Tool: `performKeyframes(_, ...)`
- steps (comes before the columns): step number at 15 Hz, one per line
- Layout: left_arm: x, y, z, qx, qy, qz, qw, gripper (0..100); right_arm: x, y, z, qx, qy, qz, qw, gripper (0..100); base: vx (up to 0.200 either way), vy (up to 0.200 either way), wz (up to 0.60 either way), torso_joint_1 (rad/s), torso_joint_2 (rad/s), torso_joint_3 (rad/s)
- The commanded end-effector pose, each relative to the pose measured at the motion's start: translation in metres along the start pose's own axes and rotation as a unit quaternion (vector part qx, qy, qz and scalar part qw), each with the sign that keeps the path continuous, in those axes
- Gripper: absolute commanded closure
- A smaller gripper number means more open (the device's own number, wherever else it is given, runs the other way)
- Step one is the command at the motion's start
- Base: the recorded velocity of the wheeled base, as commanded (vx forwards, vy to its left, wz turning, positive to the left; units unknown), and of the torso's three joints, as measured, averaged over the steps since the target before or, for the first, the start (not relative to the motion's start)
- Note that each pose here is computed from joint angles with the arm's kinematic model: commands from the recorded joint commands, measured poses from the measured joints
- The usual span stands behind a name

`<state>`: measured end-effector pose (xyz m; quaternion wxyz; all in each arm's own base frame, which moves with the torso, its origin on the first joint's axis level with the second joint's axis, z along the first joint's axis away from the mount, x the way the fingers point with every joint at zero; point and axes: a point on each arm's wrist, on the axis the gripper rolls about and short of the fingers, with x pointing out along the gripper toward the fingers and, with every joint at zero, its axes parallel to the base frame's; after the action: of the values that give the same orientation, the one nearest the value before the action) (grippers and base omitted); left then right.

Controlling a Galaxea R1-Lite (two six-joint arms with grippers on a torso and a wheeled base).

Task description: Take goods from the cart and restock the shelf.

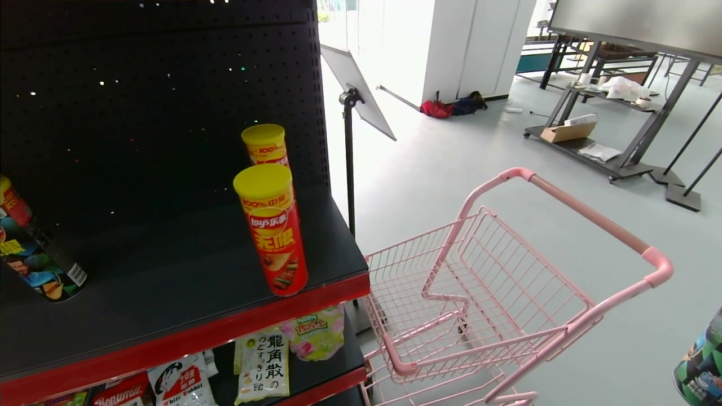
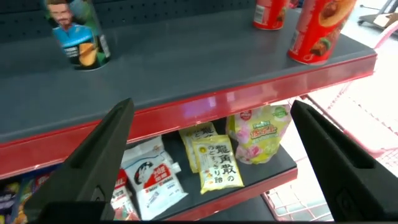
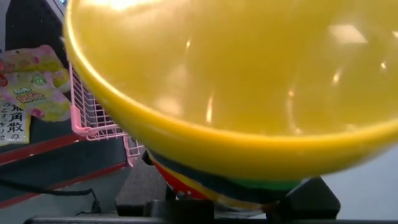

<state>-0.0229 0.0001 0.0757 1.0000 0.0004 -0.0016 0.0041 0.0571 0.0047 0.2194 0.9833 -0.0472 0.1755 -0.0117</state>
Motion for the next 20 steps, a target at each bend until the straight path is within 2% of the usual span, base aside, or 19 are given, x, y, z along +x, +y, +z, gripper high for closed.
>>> performKeyframes(1, 0.0, 0.0, 0.0, 0.0, 0.0, 0.0, 1.0, 0, 0.001, 0.0, -0.002, -0.001, 0.005, 0.001, 1.0, 100, 0.0, 0.0, 0.6, 0.002, -0.02, -0.002)
performKeyframes(7, 0.0, 0.0, 0.0, 0.0, 0.0, 0.0, 1.0, 0, -0.001, 0.0, -0.012, 0.0, 0.008, 0.0, 1.0, 100, 0.0, 0.0, 0.6, 0.005, 0.0, 0.002)
performKeyframes(9, 0.0, 0.0, 0.0, 0.0, 0.0, 0.0, 1.0, 0, -0.004, 0.0, -0.021, -0.002, 0.009, 0.0, 1.0, 100, 0.0, 0.0, 0.0, 0.0, 0.0, 0.0)
performKeyframes(12, 0.0, 0.0, 0.0, 0.0, 0.0, 0.0, 1.0, 0, -0.017, -0.002, -0.04, 0.026, -0.044, 0.0, 0.999, 100, 0.0, 0.0, 0.0, 0.0, 0.0, 0.0)
performKeyframes(15, 0.0, 0.0, 0.0, 0.0, 0.0, 0.0, 1.0, 0, -0.023, -0.002, -0.06, 0.038, -0.073, 0.003, 0.997, 100, 0.0, 0.2, 0.0, -0.002, 0.0, -0.001)
performKeyframes(20, 0.0, 0.0, 0.0, 0.0, 0.0, -0.001, 1.0, 0, -0.025, -0.002, -0.07, 0.035, -0.076, 0.005, 0.997, 100, 0.0, 0.2, 0.0, 0.004, 0.0, 0.0)
